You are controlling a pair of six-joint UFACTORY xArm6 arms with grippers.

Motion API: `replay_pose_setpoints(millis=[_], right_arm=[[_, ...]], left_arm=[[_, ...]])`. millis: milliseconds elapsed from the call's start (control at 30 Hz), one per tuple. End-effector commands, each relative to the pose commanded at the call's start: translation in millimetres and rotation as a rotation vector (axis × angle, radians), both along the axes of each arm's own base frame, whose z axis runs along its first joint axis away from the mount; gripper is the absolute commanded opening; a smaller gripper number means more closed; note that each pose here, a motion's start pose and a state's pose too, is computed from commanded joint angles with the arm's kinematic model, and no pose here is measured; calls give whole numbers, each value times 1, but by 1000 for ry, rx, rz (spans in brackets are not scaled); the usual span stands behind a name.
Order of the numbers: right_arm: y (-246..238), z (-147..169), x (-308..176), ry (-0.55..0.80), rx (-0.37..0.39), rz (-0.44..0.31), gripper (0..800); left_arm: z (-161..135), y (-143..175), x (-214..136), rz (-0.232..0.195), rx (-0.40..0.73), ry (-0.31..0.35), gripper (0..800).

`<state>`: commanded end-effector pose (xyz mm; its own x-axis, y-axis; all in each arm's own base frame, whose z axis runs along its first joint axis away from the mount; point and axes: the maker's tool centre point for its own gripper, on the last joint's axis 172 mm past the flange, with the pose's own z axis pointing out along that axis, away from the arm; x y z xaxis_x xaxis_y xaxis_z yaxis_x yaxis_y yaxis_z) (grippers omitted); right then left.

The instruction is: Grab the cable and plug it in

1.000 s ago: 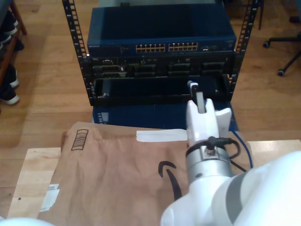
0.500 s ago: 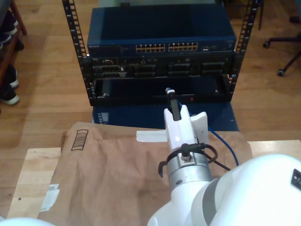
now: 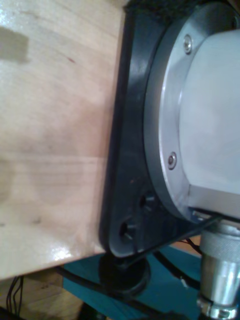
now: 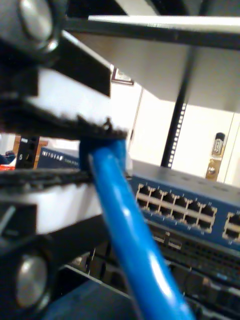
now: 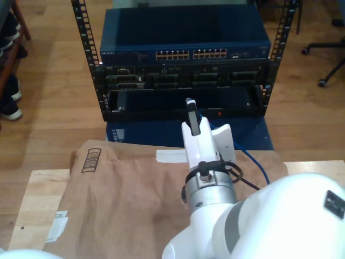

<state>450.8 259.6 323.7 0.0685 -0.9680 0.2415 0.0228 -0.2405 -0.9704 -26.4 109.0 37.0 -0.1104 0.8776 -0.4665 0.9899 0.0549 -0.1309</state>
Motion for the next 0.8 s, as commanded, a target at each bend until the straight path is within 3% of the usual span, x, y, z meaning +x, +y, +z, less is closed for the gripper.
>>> replay_pose_setpoints(millis=[167, 567, 800], right_arm=[[6, -17, 5, 38, -15, 2, 0], [2, -17, 8, 30, -4, -15, 0], [-48, -12, 37, 21, 7, -125, 0]], left_arm=[[0, 0, 0, 0, 2, 0, 798], [0, 0, 0, 2, 0, 0, 798], [0, 0, 0, 2, 0, 0, 798]])
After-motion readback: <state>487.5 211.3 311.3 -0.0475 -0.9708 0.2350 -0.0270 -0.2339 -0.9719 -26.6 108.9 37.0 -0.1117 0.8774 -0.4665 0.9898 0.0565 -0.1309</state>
